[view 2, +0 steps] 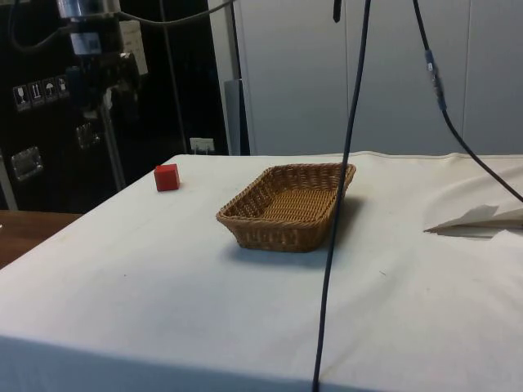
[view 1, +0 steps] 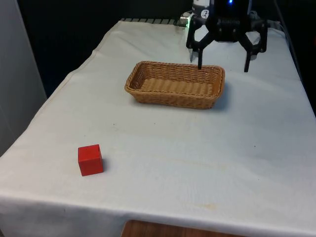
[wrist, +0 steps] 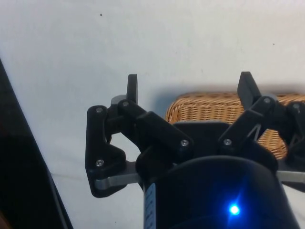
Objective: Pick up the cube and place it into the basket.
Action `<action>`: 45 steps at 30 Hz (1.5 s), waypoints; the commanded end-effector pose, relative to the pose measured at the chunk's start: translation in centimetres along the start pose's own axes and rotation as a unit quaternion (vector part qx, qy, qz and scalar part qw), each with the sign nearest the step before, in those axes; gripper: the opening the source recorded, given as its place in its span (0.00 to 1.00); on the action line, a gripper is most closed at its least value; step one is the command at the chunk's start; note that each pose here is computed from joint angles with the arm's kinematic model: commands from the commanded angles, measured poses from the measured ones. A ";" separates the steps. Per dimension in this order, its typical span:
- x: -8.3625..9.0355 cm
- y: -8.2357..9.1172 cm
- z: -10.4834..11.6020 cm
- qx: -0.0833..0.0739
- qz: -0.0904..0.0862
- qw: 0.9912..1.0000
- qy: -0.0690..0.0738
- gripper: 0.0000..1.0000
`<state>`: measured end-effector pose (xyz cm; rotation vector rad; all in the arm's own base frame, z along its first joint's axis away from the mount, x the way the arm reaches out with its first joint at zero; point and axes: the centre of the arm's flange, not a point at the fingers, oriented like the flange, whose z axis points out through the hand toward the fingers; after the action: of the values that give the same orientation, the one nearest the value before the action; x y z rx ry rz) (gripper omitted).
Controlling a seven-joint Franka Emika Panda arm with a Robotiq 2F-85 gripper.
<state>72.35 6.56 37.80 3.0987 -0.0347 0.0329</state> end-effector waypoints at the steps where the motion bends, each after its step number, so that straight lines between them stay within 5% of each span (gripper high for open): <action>1: -0.8 -0.3 -0.5 0.000 0.001 1.000 0.006 1.00; 15: -1.6 1.2 0.8 0.005 0.006 1.000 -0.018 1.00; 45: -4.2 10.4 6.1 0.009 0.017 1.000 -0.025 1.00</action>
<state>67.86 -3.88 32.32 3.1103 -0.0836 -0.0565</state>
